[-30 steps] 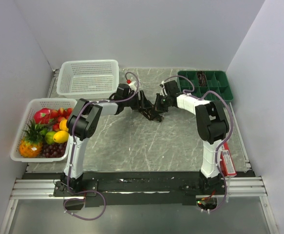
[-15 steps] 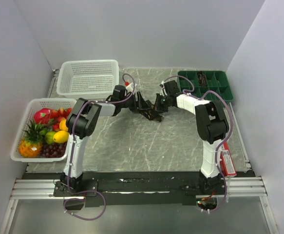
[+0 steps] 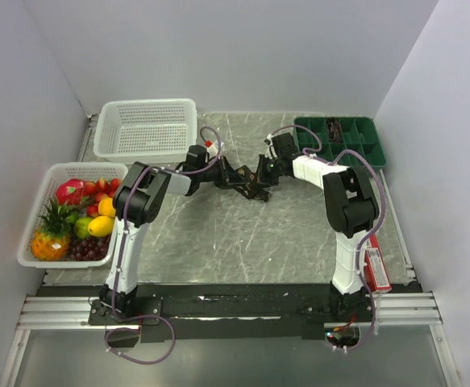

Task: Roll the ties
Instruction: Roll the tie at the center of the board.

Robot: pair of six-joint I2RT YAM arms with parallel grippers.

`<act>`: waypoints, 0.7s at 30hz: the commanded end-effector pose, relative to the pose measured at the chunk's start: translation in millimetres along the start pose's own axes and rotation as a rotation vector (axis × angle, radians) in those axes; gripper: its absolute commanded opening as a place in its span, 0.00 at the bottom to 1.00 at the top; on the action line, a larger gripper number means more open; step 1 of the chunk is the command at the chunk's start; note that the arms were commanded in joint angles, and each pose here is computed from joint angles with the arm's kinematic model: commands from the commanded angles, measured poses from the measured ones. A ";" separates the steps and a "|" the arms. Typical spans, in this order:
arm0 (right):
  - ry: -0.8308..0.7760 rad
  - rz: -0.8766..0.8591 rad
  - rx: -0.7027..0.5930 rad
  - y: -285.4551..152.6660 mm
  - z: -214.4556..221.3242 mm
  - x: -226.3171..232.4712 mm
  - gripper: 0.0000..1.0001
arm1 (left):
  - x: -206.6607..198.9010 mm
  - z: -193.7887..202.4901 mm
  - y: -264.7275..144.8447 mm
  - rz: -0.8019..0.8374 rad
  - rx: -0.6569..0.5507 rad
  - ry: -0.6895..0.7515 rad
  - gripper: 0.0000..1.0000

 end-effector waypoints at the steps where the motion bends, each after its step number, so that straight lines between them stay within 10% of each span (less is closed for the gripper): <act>1: -0.021 0.043 -0.013 -2.6 3.0 -5.6 0.00 | -6.4 27.2 13.5 0.025 0.090 -0.027 0.01; 4: -0.027 -0.013 -0.120 -32.6 -2.5 0.6 0.05 | -12.8 24.3 7.6 0.034 0.062 0.009 0.01; 8: -0.044 -0.187 -0.267 -63.5 -3.8 1.7 0.77 | -27.1 17.2 -6.7 0.072 0.050 0.096 0.01; 10: -0.048 -0.221 -0.287 -71.7 -6.1 -2.5 0.90 | -32.9 14.3 -13.2 0.092 0.054 0.123 0.01; 21: -0.195 -0.399 -0.285 -84.4 3.5 -7.4 0.99 | -62.6 15.4 -48.7 0.218 0.214 0.369 0.01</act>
Point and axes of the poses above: each gripper's point midway between its finger pads, its own y axis out along the fingers, its own x axis along the line the jaws close on, z = x × y, the point moved 9 cm from there along -y, back along the fingers, and after that the axes turned 9 degrees about -y, right-handed, at the moved point
